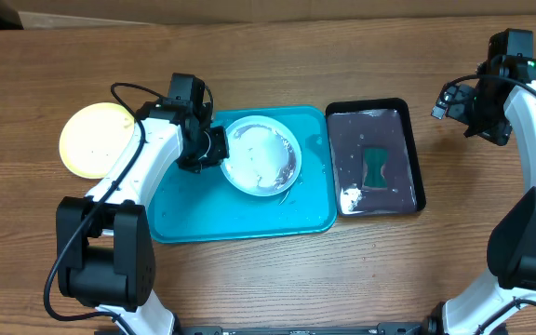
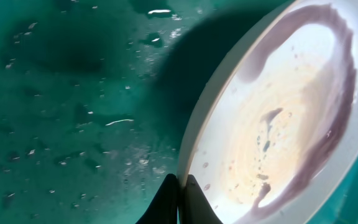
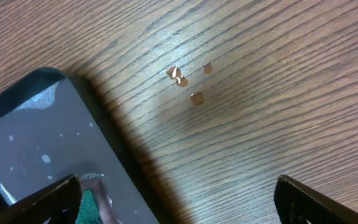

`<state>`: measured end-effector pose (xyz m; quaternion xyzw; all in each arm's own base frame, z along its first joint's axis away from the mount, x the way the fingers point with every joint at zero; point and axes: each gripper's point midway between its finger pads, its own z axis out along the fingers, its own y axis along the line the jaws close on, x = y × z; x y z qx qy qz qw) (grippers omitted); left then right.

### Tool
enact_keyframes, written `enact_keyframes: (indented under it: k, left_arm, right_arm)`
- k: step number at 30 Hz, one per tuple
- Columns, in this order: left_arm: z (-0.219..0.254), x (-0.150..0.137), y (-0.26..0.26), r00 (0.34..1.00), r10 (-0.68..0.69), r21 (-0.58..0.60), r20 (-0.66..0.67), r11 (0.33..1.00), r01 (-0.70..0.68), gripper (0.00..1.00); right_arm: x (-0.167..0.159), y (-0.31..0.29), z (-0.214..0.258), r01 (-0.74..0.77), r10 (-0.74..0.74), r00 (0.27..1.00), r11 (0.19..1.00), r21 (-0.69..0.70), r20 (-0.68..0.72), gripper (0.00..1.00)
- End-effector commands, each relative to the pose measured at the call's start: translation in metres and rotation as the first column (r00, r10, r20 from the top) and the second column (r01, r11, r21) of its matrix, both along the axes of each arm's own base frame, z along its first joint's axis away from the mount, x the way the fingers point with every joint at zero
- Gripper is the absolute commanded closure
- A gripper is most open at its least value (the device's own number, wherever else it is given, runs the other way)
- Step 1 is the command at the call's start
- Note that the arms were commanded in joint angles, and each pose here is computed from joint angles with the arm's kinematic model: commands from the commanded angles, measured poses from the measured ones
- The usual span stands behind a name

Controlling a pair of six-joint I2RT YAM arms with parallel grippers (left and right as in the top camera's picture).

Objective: Clean dirty plates on tray and stack at the side
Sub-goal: 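Tilt the white plate up by its rim with the left gripper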

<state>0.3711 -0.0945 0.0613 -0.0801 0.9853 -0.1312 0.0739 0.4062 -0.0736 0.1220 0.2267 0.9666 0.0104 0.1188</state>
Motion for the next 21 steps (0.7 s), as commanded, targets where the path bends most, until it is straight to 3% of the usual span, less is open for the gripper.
enact_keyframes:
  k: [1,9,21]
  left_arm:
    - [0.009,0.003,-0.023,0.997,-0.079,-0.111,0.024,0.991,0.081,0.96]
    - [0.018,0.003,-0.042,0.989,-0.139,-0.216,0.057,0.965,0.148,0.96]
    - [0.043,-0.006,-0.078,0.970,-0.218,-0.446,0.103,0.862,0.241,0.96]
  right_arm:
    - [0.004,-0.002,0.007,0.003,-0.003,1.000,1.000,-0.008,0.025,0.00]
    - [0.004,-0.002,0.007,0.003,-0.003,1.000,1.000,-0.008,0.025,0.00]
    - [0.004,-0.002,0.007,0.003,-0.003,1.000,1.000,-0.008,0.025,0.00]
